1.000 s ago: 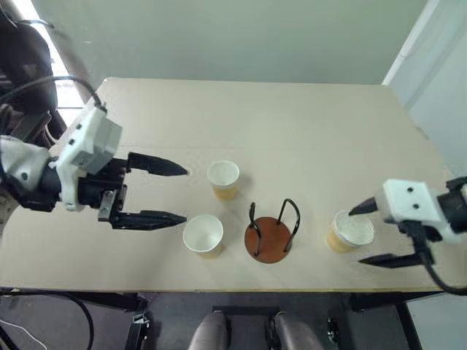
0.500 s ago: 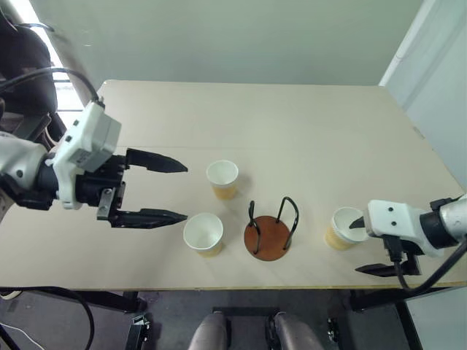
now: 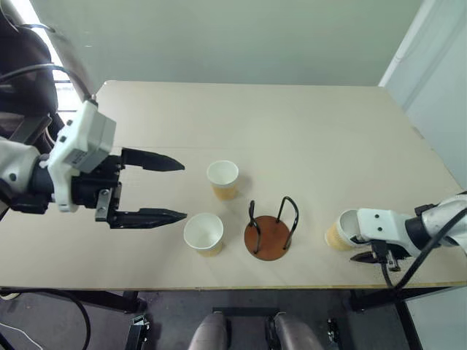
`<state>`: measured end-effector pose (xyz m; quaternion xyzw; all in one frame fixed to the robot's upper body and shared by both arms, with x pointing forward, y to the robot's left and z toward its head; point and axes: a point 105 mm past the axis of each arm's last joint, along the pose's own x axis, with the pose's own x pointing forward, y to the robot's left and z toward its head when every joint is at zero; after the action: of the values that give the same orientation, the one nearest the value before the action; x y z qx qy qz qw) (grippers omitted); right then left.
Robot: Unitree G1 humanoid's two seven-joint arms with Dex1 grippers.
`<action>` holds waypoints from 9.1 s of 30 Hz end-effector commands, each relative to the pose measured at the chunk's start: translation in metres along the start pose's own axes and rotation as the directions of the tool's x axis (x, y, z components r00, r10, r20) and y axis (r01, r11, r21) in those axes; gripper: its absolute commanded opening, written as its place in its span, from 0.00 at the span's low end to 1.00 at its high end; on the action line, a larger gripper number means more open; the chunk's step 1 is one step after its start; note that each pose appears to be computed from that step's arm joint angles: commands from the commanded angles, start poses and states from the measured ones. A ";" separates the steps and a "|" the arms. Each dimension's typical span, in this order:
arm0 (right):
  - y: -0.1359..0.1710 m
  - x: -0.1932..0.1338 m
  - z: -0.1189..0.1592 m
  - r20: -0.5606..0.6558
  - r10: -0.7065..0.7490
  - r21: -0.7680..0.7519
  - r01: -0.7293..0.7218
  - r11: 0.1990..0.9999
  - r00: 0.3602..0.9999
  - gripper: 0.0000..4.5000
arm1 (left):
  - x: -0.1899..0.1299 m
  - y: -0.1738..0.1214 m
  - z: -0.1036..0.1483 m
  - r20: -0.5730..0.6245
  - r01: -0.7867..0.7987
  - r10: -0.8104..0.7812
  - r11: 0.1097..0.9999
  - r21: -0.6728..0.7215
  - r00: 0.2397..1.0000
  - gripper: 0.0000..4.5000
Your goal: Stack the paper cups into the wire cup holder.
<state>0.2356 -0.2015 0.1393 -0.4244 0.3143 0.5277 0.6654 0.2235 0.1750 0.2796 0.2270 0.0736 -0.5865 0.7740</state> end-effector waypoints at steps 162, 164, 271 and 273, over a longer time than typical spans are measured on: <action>-0.062 -0.139 0.077 0.392 -0.377 -0.092 0.444 0.891 0.839 1.00 | 0.089 0.051 0.072 -0.157 0.394 -0.373 0.734 0.554 0.915 0.00; -0.060 -0.140 0.075 0.380 -0.390 -0.084 0.451 0.889 0.839 1.00 | 0.096 0.044 0.076 -0.167 0.435 -0.421 0.693 0.575 0.891 0.00; 0.003 -0.156 0.091 0.487 -0.252 -0.033 0.305 0.952 0.836 1.00 | 0.141 0.100 -0.089 -0.399 0.429 -0.281 0.832 0.352 0.873 0.63; 0.003 -0.155 0.091 0.485 -0.255 -0.030 0.307 0.951 0.837 1.00 | 0.141 0.103 -0.087 -0.399 0.419 -0.268 0.832 0.363 0.877 0.48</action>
<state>0.1946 -0.1868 0.3046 -0.3390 0.0593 0.5413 0.7672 0.3736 0.1129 0.1659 0.4637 0.1271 -0.6775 0.5566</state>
